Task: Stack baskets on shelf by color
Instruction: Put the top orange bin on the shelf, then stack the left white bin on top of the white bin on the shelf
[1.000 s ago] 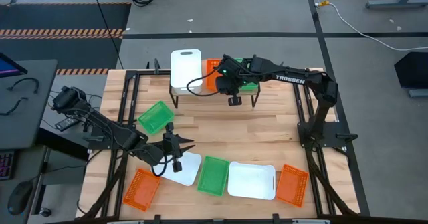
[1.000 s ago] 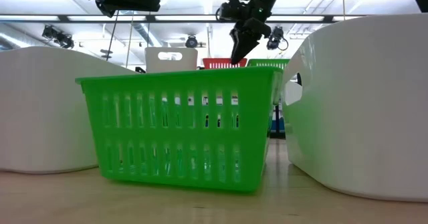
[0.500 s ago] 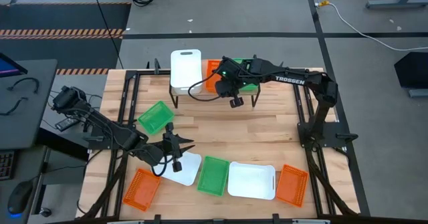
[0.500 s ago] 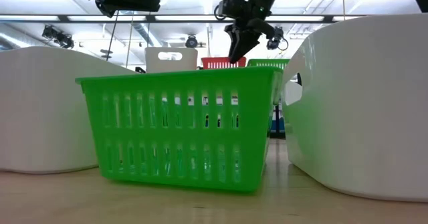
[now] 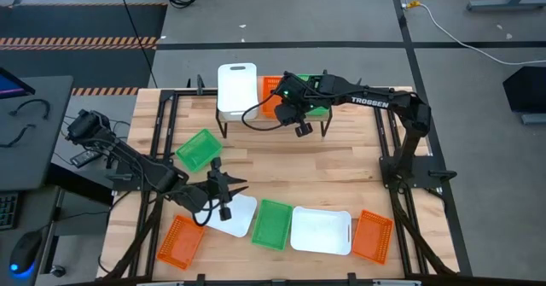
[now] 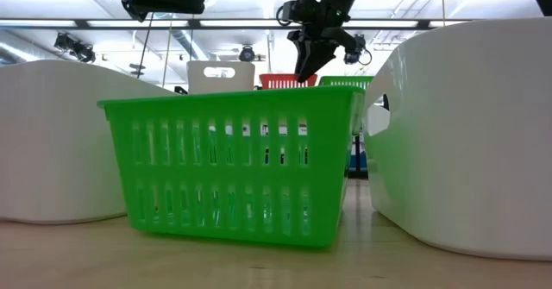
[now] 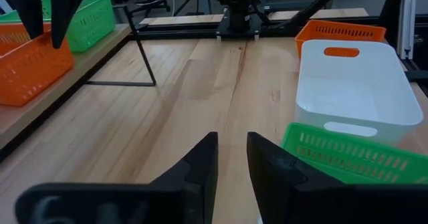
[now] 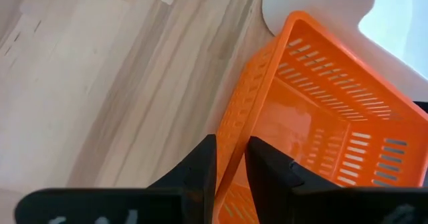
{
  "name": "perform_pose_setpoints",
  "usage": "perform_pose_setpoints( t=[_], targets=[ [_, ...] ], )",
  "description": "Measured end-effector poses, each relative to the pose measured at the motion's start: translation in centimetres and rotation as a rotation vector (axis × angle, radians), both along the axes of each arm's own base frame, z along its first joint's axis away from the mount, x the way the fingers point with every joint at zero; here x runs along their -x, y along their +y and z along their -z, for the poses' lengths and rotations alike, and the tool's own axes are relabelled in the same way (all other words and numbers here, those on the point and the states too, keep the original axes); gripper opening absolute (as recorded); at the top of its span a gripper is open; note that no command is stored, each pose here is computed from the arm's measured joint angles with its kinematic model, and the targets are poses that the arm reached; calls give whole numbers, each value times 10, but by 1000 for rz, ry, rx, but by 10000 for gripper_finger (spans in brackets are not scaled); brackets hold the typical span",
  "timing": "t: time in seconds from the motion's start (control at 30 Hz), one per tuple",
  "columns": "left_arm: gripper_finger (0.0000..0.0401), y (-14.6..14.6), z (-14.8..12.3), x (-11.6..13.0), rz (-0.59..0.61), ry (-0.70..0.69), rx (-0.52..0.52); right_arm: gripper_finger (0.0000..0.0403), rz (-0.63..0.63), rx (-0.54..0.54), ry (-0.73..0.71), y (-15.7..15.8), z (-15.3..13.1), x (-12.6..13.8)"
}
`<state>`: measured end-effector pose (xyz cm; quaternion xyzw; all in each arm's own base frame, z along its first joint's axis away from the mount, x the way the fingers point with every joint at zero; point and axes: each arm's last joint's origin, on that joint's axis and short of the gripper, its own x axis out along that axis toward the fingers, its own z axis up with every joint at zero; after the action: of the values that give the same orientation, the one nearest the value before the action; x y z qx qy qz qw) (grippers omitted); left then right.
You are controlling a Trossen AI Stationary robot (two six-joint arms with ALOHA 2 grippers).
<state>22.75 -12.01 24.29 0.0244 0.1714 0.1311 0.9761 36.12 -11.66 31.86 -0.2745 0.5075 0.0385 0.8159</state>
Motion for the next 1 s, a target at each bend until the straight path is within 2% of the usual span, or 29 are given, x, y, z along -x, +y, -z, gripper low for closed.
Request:
perform_pose_setpoints(
  t=[0.3,0.67,1.0],
  targets=[
    [87,0,0,0,0,0,0,84,-17,61,11,-1,-1,-1],
    [87,0,0,0,0,0,-1,84,-1,65,-10,5,-3,-2],
    [91,0,0,0,0,0,0,88,-11,87,-141,34,-44,18]
  ],
)
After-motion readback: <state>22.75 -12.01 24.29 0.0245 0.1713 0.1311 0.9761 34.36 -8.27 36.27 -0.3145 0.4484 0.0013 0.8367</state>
